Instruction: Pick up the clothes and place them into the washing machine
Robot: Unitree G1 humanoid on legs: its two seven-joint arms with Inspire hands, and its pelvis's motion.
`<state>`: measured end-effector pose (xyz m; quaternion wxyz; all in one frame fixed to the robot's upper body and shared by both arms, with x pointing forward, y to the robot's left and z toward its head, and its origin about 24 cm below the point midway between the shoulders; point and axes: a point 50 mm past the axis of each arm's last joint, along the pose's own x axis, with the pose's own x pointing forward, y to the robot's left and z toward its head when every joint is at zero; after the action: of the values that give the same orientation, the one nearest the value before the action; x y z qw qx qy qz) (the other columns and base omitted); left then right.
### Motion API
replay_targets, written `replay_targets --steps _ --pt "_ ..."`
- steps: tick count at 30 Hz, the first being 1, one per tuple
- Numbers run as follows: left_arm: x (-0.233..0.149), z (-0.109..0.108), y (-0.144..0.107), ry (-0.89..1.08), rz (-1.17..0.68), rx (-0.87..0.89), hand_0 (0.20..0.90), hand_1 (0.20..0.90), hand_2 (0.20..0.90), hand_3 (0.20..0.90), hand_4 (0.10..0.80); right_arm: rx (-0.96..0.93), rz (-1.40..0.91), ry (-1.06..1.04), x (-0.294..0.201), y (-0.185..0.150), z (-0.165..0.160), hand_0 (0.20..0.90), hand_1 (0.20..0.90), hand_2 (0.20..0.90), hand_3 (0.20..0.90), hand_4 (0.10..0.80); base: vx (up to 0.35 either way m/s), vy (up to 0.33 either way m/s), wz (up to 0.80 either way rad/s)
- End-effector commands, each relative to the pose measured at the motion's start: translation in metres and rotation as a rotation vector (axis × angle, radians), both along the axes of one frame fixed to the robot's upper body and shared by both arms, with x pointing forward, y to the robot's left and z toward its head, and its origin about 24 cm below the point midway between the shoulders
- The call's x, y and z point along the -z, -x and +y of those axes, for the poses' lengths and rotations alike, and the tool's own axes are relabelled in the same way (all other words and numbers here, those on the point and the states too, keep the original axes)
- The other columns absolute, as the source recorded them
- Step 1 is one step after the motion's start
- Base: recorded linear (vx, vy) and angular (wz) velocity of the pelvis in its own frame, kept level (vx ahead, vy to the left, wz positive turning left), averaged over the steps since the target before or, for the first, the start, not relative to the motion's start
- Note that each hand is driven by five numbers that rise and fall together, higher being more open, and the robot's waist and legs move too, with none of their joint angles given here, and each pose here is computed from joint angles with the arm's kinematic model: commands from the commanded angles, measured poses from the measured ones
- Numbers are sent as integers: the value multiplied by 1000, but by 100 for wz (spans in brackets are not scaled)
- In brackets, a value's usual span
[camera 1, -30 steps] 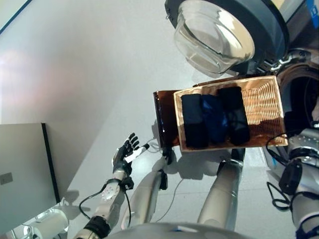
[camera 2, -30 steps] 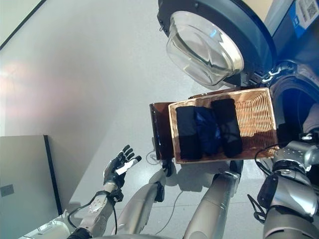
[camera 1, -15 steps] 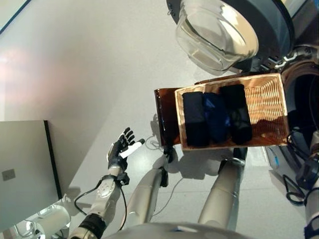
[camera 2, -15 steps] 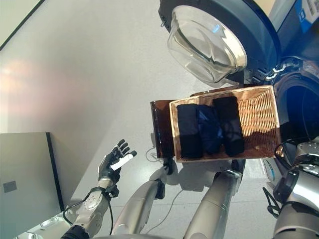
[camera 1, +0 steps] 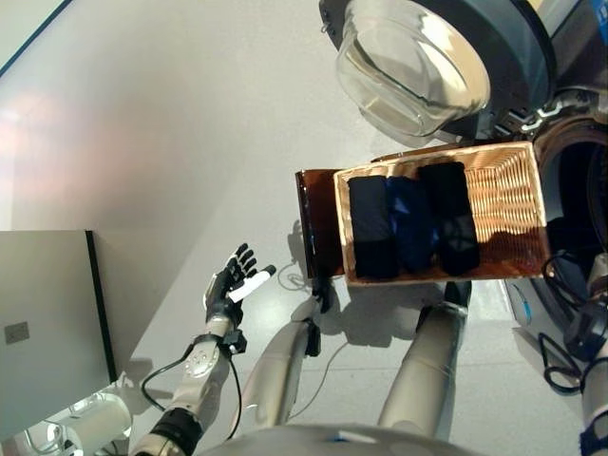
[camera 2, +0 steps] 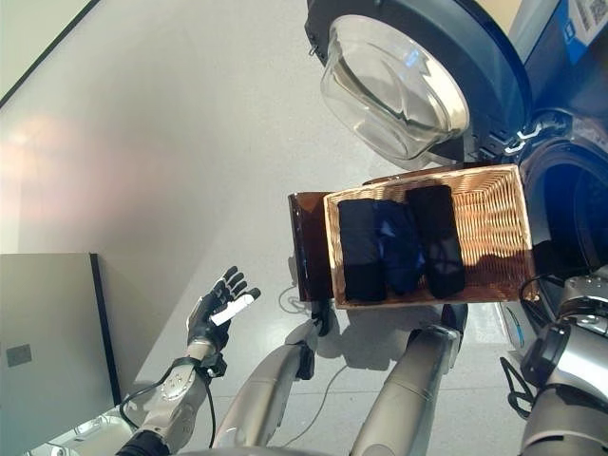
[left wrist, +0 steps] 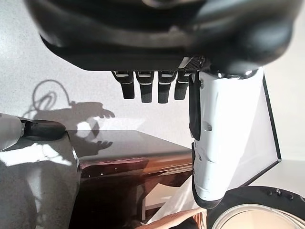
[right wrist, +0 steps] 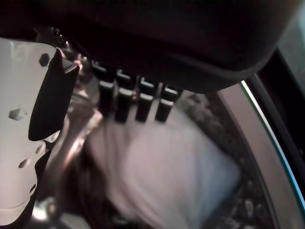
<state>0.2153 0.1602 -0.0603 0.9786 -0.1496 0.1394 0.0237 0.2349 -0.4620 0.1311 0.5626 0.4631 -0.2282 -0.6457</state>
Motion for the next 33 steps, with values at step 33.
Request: replay_targets --steps 33 --pt "35 59 29 -211 181 -224 900 900 900 900 800 -1130 1359 649 177 -14 147 900 900 900 900 800 39 -38 -9"
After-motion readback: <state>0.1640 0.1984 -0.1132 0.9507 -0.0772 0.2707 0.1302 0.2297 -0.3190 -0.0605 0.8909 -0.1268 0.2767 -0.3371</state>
